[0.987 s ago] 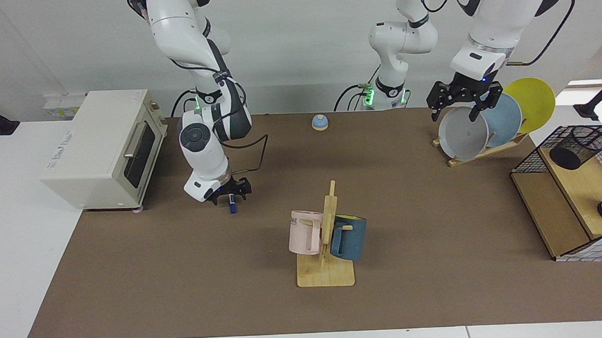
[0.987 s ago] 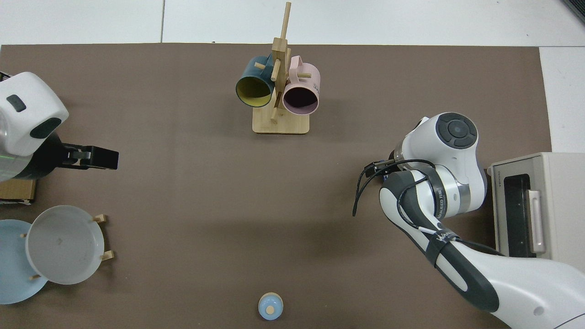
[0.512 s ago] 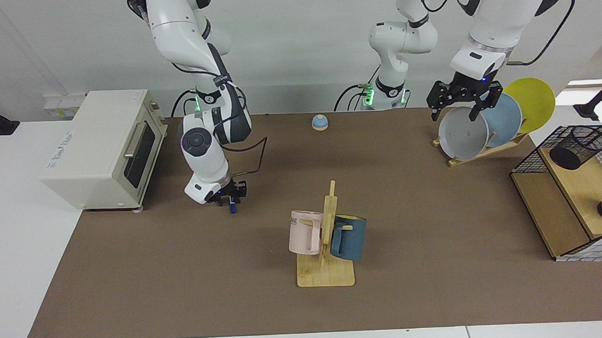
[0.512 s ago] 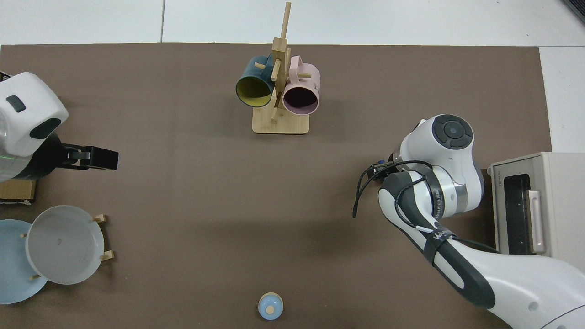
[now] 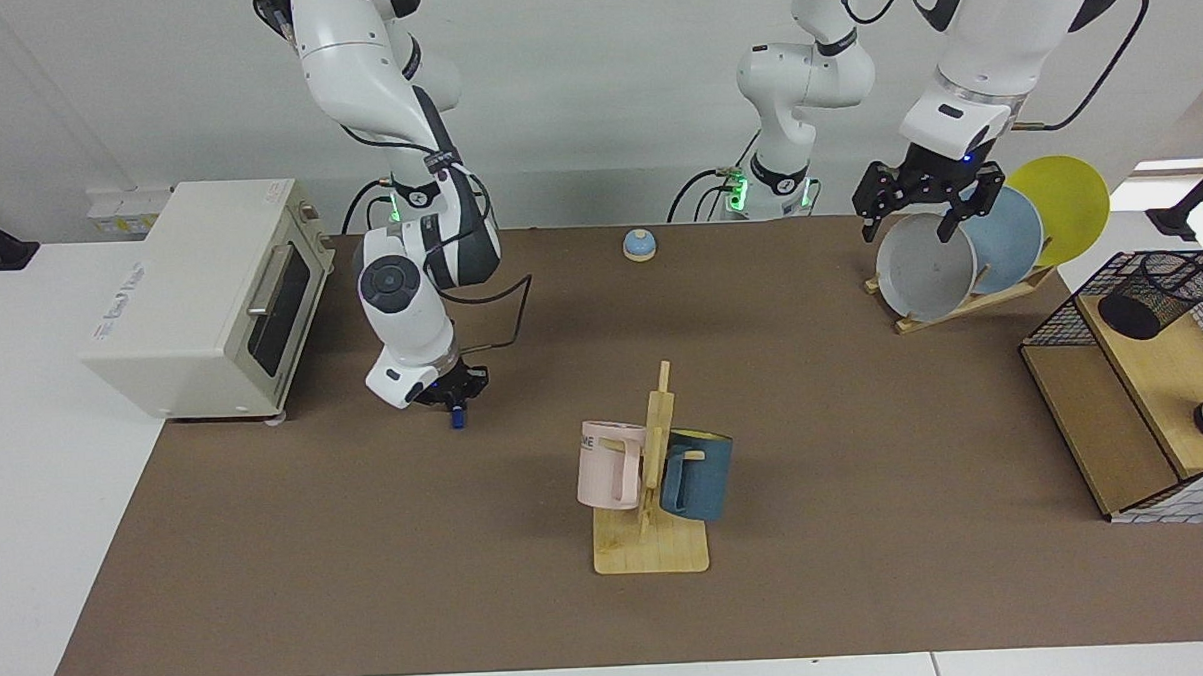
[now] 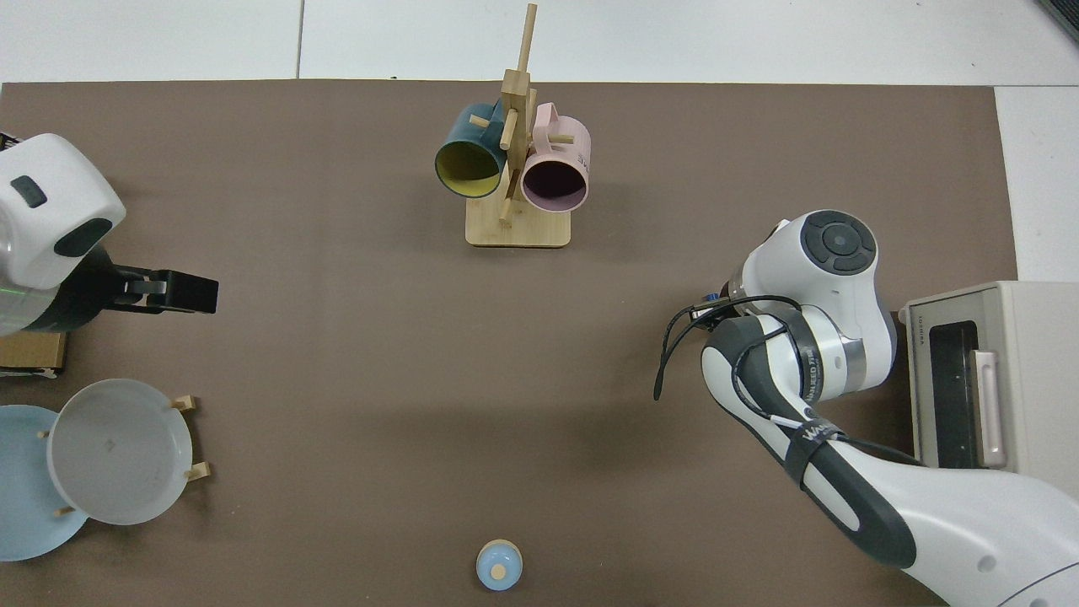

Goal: Put markers into pen holder
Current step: 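Lift the marker with the right gripper while the left gripper reaches in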

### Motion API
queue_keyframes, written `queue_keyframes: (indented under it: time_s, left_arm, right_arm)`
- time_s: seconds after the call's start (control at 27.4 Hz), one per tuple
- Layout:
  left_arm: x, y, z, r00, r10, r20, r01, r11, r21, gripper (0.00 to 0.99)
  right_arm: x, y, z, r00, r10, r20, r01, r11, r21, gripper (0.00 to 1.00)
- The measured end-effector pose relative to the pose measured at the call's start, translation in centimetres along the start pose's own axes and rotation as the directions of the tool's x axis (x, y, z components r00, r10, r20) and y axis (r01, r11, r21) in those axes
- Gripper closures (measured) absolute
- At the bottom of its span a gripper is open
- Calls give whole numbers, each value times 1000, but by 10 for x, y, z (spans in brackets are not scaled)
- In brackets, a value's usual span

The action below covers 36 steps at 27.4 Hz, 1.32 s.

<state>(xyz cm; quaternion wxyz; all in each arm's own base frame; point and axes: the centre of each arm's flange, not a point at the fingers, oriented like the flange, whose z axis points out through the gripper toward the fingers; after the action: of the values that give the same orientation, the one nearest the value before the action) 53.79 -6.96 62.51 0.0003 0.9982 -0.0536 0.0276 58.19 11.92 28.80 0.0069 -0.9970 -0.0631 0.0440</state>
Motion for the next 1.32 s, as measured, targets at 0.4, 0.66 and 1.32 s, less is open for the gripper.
queue_keyframes:
  time_s: [0.4,0.66,1.32]
  left_arm:
    - [0,0,0,1000,0,0,0,1000,0,0]
    - [0,-1,0,1000,-4,0,4,1000,-2,0]
    - [-1,24,-3,1000,15,-9,-15,999,-42,0]
  right_arm:
    - [13,-1,-35,1000,0,-30,0,1000,1,837]
    - [17,-5,-100,996,83,-29,-83,997,0,837]
    - [-9,-47,-164,955,294,-38,-294,956,-1,837]
